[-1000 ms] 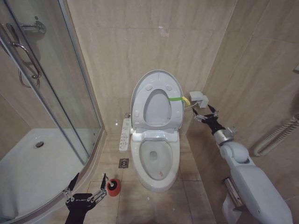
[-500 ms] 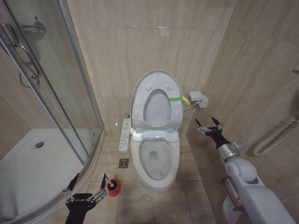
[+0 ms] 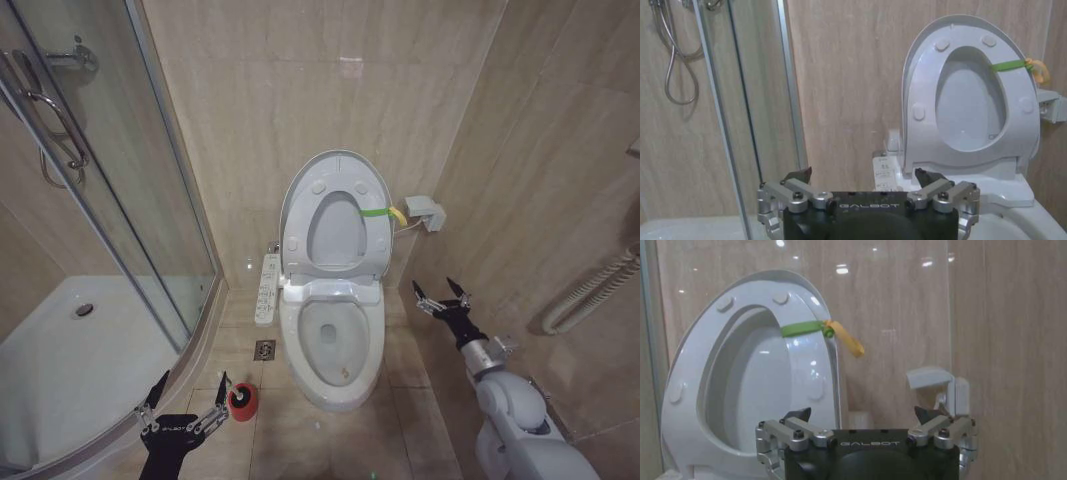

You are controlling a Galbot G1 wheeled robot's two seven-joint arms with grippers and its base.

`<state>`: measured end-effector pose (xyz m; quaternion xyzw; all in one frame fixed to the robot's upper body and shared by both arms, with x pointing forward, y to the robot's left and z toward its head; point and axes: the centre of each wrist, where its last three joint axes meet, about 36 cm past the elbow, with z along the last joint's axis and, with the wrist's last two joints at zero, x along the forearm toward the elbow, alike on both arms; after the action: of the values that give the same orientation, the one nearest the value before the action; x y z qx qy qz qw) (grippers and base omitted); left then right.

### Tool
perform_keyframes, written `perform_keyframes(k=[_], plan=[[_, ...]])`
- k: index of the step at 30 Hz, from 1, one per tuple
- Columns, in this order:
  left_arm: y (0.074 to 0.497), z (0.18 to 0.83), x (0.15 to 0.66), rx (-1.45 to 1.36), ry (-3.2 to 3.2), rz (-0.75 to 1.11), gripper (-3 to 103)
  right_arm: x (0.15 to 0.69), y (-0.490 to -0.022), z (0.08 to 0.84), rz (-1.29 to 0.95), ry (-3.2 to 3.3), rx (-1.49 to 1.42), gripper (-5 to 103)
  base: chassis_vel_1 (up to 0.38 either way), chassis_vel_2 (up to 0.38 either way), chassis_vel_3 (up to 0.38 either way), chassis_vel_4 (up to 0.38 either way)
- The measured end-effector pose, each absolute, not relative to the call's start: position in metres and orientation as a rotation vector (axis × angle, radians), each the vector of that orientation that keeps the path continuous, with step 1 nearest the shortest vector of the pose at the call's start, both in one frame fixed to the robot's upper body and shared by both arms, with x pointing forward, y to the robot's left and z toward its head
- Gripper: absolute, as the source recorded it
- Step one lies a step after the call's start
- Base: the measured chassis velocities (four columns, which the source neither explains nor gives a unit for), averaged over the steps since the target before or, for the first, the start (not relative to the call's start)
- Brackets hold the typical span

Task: Open the toilet lid, clean the toilet bowl with a toilet brush, close the toilet lid, and flush.

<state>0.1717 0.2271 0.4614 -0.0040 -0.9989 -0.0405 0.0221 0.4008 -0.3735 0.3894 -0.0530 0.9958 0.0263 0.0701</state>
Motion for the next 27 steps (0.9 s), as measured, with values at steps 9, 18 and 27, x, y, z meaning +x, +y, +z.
perform_keyframes(k=[9,18,27], plan=[[0.227,0.461,0.172,-0.012,-3.095,-0.125,100,0.379,-0.371,0.370,0.090,3.020,-0.105,100,0.000,0.000,0.000,0.000],[0.227,0.461,0.172,-0.013,-3.095,-0.125,100,0.364,-0.369,0.358,0.078,3.027,-0.114,100,0.000,0.000,0.000,0.000],[0.227,0.461,0.172,-0.013,-3.095,-0.125,100,0.356,-0.355,0.342,0.100,3.034,-0.152,100,0.000,0.000,0.000,0.000]])
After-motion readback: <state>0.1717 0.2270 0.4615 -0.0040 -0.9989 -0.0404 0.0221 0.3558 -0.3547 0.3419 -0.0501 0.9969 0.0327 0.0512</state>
